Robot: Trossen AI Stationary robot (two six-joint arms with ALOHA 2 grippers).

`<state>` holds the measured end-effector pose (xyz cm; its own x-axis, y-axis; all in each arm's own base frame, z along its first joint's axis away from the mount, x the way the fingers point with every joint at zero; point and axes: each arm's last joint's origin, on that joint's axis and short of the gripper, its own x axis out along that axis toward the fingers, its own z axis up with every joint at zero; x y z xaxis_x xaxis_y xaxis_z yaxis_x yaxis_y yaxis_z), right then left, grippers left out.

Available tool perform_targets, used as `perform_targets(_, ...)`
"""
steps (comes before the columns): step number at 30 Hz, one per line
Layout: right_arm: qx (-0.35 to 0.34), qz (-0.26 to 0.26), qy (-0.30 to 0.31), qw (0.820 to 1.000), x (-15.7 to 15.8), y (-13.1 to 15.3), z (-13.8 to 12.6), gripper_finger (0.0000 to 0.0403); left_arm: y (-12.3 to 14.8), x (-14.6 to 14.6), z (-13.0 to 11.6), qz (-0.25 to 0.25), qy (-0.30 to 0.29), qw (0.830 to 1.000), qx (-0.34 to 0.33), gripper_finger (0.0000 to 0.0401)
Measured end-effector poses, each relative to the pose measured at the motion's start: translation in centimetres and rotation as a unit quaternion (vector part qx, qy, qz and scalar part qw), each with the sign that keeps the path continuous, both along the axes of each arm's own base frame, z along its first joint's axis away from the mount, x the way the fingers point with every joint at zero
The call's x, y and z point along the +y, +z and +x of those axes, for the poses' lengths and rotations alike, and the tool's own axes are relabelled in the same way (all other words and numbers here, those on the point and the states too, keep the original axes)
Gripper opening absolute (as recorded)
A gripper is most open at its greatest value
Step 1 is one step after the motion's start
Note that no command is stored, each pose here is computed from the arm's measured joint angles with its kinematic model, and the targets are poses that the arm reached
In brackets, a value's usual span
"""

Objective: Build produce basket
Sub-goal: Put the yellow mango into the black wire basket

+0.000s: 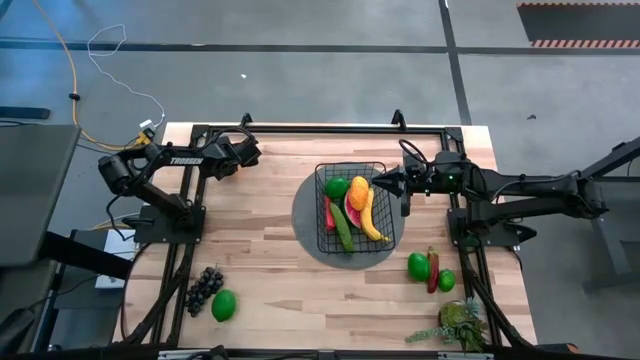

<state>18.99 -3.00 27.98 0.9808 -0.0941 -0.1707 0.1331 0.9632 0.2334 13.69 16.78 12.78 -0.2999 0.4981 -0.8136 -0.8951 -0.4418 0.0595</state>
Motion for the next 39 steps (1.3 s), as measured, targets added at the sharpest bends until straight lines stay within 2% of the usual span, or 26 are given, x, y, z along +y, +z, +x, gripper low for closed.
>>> perform_targets(8,0.000,0.000,0.000,1.000,0.0,0.0,0.0,0.0000,0.0,0.0,0.0,-0.001,0.000,1.000,0.000,0.0234)
perform_targets(25,0.000,0.000,0.000,1.000,0.0,0.0,0.0,0.0000,0.0,0.0,0.0,0.001,-0.001,1.000,-0.002,0.0246)
perform_targets(30,0.000,0.000,0.000,1.000,0.0,0.0,0.0,0.0000,0.7,0.0,0.2,0.013,-0.010,0.999,-0.037,0.0246)
perform_targets(35,0.000,0.000,0.000,1.000,0.0,0.0,0.0,0.0000,3.9,0.1,0.6,0.111,-0.039,0.990,-0.084,0.0246)
perform_targets(39,0.000,0.000,0.000,1.000,0.0,0.0,0.0,0.0000,7.8,0.0,0.8,0.216,-0.093,0.962,-0.136,0.0246)
